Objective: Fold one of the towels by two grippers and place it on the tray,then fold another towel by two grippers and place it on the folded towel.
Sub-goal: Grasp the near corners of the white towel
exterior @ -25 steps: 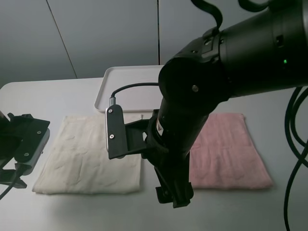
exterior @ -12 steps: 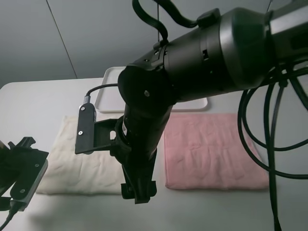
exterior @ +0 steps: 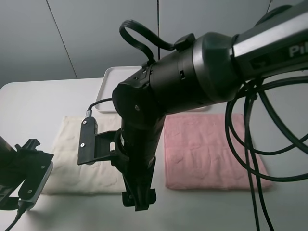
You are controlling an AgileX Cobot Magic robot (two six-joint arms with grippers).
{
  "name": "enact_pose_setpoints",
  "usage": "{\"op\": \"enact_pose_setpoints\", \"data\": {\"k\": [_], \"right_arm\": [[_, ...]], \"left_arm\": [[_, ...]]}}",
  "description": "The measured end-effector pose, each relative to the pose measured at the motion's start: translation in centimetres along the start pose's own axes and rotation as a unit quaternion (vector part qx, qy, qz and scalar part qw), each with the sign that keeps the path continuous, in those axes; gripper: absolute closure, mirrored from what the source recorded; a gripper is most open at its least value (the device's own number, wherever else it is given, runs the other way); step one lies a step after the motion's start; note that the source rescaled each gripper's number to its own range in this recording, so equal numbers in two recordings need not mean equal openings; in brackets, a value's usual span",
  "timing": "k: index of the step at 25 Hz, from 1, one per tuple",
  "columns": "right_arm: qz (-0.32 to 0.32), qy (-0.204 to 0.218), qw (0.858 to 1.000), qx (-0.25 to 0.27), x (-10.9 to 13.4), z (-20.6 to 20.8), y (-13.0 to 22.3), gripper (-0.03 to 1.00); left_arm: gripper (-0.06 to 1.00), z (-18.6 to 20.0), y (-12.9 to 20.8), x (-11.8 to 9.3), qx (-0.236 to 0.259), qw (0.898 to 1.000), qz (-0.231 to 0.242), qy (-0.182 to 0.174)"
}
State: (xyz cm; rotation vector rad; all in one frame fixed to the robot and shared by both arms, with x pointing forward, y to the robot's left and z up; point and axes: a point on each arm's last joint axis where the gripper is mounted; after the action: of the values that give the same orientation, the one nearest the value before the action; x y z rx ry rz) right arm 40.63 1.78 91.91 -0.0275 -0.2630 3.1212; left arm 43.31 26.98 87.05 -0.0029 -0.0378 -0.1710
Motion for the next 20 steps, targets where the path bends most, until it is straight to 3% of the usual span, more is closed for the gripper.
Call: {"op": "enact_pose_setpoints", "data": {"k": [20], "right_arm": [[0.041, -0.021, 0.999, 0.023, 0.6, -3.1, -0.1, -0.03]], "left_arm": [[-0.05, -0.4, 0.0, 0.0, 0.0, 1.0, -0.009, 0.003]]}}
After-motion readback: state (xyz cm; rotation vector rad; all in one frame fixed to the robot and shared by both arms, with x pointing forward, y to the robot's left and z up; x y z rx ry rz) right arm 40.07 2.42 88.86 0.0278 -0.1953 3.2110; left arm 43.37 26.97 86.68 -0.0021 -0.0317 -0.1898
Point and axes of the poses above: a point on each arm's last joint axis where the gripper is mounted, z pointing back along that axis away from the gripper, x along the wrist's bending axis when the last joint is at zero, y = z × x, and after that the axes turned 8 degrees about -z, right-handed
